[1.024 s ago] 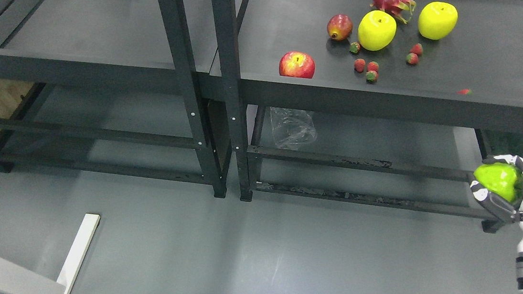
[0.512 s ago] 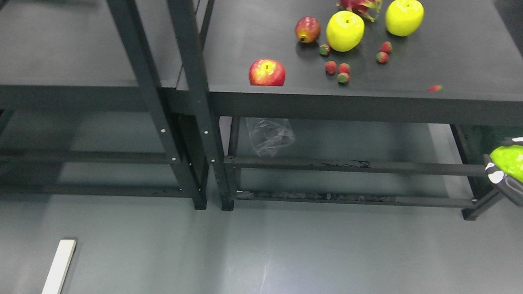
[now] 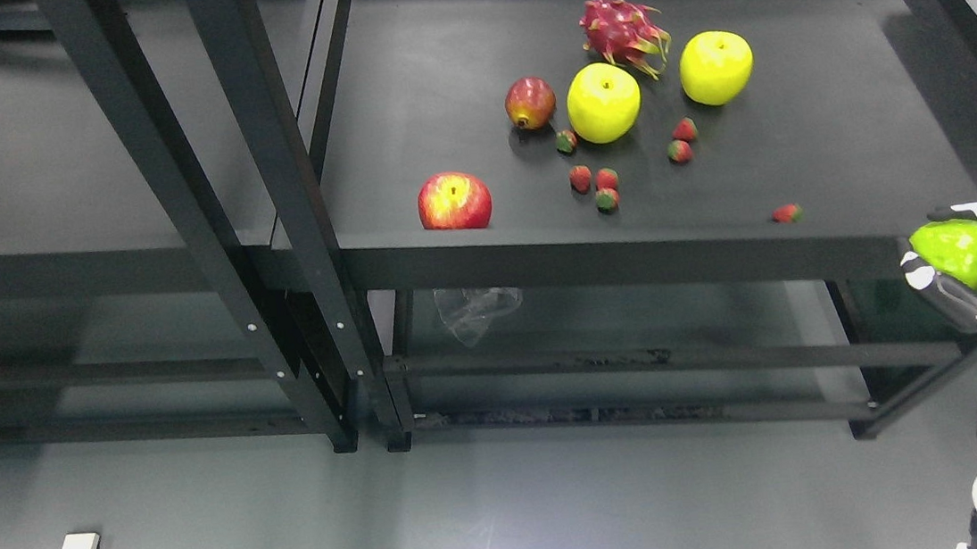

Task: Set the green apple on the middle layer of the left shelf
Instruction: 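Carry the green apple in the right hand toward the dark shelf, then lower the green apple onto the shelf's middle layer beside the pears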

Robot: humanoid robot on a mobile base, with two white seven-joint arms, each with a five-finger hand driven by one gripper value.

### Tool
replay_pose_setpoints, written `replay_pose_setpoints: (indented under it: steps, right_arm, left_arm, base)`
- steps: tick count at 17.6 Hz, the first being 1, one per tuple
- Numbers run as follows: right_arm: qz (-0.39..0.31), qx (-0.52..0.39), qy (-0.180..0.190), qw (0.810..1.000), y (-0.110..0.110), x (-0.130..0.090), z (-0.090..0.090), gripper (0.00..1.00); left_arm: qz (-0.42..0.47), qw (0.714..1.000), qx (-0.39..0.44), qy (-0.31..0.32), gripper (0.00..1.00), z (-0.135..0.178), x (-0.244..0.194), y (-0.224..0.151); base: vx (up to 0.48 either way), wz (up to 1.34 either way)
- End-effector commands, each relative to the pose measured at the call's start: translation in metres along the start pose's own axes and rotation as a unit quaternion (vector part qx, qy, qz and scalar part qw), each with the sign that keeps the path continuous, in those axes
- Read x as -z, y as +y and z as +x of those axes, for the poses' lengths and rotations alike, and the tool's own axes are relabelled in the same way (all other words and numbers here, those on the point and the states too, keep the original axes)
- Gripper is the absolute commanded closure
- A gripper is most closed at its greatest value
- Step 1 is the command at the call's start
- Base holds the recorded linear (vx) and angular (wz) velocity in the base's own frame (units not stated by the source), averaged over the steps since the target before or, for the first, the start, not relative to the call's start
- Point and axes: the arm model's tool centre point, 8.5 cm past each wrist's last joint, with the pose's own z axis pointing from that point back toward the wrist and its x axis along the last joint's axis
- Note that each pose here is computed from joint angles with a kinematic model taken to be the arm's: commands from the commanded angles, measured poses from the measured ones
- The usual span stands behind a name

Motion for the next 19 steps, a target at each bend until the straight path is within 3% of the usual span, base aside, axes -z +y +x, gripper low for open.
replay_pose_setpoints:
  steps: [1,5,10,14,15,16,19]
  right_arm:
    - [0.055,-0.003,-0.036,0.998,0.033,0.016,0.024,1.0]
    - [0.079,-0.016,-0.044,0.996,0.052,0.022,0.031,1.0]
    - [0.101,-0.014,-0.028,0.994,0.062,0.024,0.02,1.0]
    - [0.134,-0.019,0.008,0.991,0.077,0.009,0.0,0.97]
    - [0.137,-0.019,0.014,0.99,0.078,0.006,-0.003,0.9]
    - [0.137,-0.015,0.021,0.99,0.078,0.004,-0.005,0.75]
    - [0.136,-0.004,0.03,0.99,0.08,0.003,-0.006,0.25]
  left_arm:
    - [0.008,1.0,0.002,-0.011,0.0,0.014,-0.002,0.011]
    - [0.008,1.0,0.002,-0.011,0.0,0.014,-0.002,0.011]
    - [0.008,1.0,0.002,-0.011,0.0,0.014,-0.002,0.011]
    - [0.008,1.0,0.002,-0.011,0.0,0.014,-0.002,0.011]
    - [0.008,1.0,0.002,-0.011,0.0,0.014,-0.002,0.011]
    - [0.008,1.0,0.002,-0.011,0.0,0.014,-0.002,0.011]
    - [0.008,1.0,0.002,-0.011,0.0,0.014,-0.002,0.011]
  base:
    - [0.296,0.16]
    - [0.279,0.19]
    - [0.236,0.17]
    - [0.185,0.05]
    - [0.138,0.0]
    - [0.138,0.0]
    - [0.119,0.0]
